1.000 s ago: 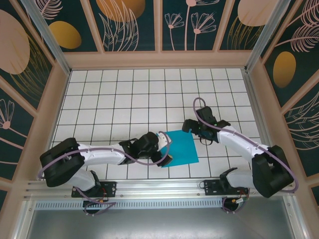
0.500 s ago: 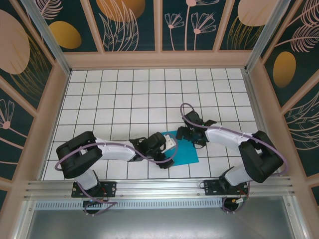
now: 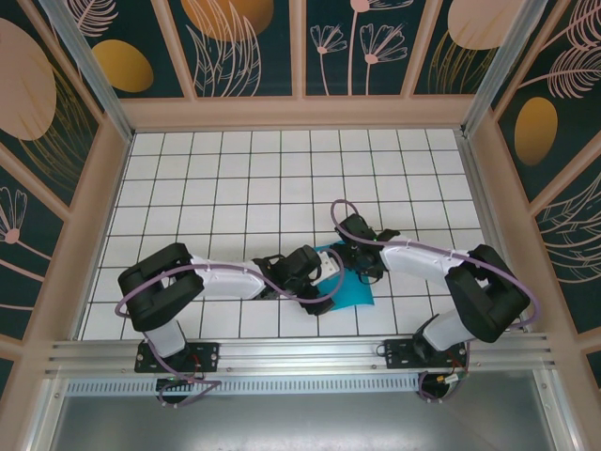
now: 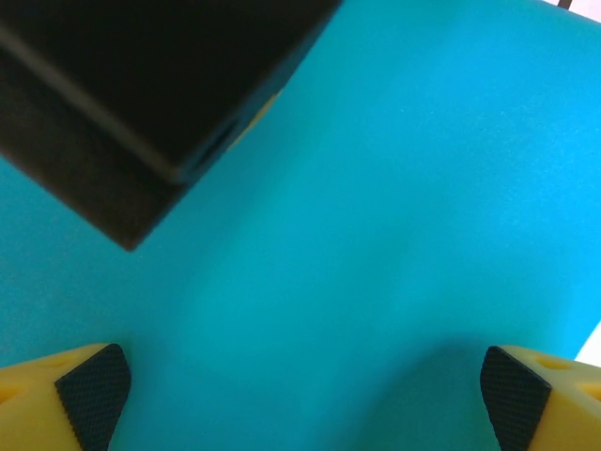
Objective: Fold a paper plane with a square sheet of paper (fold left side to right side)
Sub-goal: Pick up the square sheet of paper from the bottom-center of the table.
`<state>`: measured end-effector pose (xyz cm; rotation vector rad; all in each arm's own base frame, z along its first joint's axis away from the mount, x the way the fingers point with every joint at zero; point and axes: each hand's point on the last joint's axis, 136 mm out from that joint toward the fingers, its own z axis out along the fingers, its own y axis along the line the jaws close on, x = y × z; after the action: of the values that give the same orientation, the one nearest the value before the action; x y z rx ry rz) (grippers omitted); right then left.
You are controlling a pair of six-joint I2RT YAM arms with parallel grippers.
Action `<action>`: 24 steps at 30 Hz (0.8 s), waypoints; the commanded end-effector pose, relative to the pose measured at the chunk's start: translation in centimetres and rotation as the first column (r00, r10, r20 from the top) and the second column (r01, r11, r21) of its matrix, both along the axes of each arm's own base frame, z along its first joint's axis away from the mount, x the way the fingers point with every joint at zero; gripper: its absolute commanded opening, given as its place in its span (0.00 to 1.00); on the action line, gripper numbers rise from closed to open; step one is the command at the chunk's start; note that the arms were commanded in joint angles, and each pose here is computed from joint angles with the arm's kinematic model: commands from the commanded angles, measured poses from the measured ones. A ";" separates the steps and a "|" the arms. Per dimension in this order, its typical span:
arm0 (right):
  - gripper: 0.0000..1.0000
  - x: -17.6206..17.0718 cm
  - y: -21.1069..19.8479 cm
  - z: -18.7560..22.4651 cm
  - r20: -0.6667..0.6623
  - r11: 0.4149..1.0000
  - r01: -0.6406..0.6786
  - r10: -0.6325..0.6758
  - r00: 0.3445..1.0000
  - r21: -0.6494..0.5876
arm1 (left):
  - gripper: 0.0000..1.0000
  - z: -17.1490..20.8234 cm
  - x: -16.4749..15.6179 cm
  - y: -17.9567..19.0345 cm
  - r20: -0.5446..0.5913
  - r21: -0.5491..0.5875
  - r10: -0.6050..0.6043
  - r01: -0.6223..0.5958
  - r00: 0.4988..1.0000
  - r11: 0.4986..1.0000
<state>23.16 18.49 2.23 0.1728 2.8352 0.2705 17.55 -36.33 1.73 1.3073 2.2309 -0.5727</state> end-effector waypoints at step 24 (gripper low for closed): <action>0.30 -0.5 2.6 3.5 0.069 0.881 -0.139 0.121 0.990 0.452 | 0.99 7.0 3.4 3.4 0.005 -0.236 0.173 -0.167 0.985 0.957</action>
<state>22.43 20.15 4.01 0.1494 2.7866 0.7913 19.17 -33.51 5.91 1.1298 2.1950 -0.6370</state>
